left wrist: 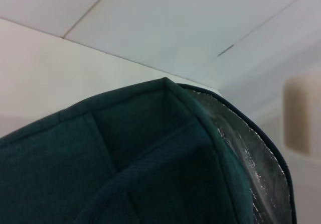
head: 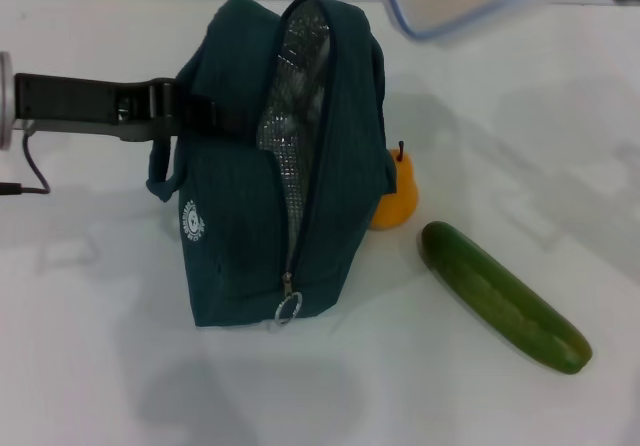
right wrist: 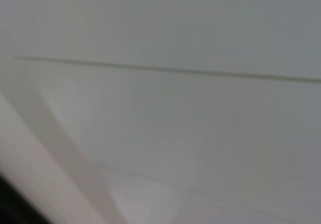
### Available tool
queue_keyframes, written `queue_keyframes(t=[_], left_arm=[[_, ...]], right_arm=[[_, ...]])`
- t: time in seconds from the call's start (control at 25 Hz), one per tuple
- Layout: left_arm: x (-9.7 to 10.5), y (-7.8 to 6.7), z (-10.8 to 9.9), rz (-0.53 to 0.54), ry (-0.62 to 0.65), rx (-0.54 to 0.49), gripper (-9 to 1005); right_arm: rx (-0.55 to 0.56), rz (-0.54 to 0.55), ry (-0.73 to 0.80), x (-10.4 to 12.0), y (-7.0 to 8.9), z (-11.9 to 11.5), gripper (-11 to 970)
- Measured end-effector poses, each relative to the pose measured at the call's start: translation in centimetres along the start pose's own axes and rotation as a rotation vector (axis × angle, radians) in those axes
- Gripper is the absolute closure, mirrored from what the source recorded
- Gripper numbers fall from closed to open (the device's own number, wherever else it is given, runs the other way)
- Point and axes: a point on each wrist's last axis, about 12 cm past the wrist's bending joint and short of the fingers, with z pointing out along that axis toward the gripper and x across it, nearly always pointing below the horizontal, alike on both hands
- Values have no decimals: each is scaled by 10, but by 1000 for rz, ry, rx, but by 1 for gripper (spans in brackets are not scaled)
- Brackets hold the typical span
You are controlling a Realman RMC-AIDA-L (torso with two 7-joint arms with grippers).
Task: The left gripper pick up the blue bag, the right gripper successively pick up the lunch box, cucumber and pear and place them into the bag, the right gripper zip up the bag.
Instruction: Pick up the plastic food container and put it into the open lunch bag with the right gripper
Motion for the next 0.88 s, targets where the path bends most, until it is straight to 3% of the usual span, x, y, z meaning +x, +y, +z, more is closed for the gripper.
queue_keyframes(t=[0.16,0.44,0.88], left_arm=[[-1,-3,5,12,23,3,964],[-4,-7,14,30,57,19,964],[-7,-5,12,37,24,10,964]], right_arm=[[-29,-2,25,-2,-1,25,838],[25,-23,86,1,-12,61,834],[135,-18,163,17,-27,55,827]])
